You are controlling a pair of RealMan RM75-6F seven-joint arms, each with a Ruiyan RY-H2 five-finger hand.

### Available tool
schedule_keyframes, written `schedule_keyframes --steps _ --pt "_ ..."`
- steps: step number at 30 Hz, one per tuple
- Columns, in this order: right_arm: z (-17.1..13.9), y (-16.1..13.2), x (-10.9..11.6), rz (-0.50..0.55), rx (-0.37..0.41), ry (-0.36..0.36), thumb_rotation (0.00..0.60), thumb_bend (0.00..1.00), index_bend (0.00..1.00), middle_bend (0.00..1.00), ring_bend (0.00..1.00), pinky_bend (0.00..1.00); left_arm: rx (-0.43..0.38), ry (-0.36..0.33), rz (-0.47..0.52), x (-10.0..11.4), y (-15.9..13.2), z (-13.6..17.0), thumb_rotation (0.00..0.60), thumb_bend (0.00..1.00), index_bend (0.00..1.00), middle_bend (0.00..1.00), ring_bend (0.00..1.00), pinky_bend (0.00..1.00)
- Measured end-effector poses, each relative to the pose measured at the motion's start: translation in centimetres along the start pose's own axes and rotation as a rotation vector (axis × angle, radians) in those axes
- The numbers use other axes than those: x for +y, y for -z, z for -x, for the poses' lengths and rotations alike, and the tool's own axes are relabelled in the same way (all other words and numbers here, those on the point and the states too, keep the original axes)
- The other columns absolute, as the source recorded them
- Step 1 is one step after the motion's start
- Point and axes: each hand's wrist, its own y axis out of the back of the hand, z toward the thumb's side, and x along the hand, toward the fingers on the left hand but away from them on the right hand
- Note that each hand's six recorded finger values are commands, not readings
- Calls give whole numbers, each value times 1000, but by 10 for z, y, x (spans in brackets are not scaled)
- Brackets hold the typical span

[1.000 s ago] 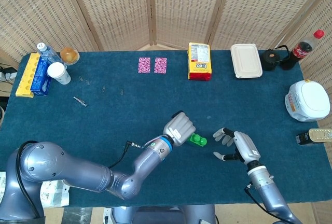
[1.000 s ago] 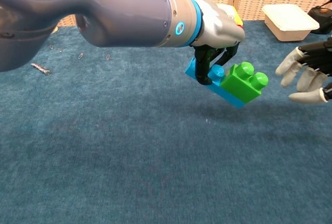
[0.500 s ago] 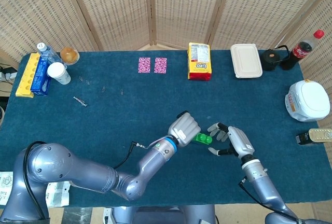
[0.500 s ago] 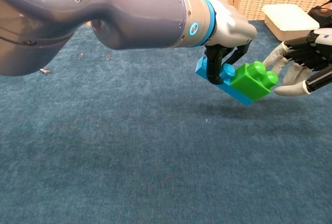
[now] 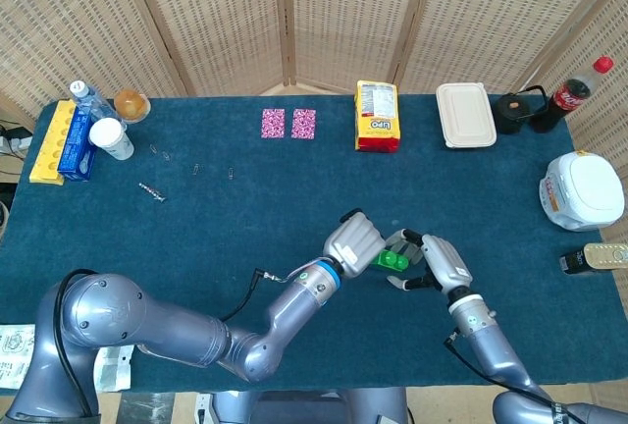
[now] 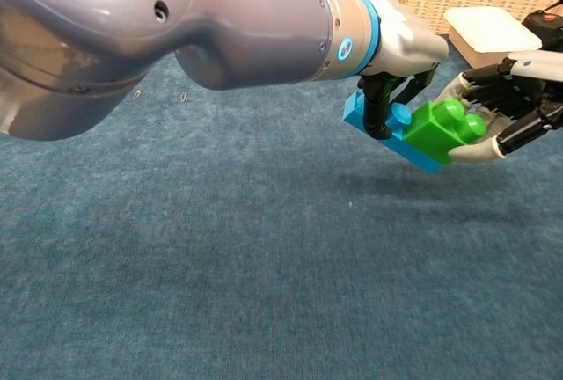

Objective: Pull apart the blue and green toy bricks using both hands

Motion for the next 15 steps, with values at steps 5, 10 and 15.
schedule_keyframes --steps 5,10,15 --pt "5 -1 -4 4 -6 -5 600 250 387 450 507 452 1 -3 5 1 -1 0 482 447 723 599 494 458" --pt "9 -1 -5 16 -11 8 600 254 473 536 589 474 2 -5 13 1 -1 1 489 448 723 599 494 458" --pt "14 0 -5 33 -17 26 600 258 553 617 679 507 -1 -9 22 0 -1 2 486 449 723 599 494 458"
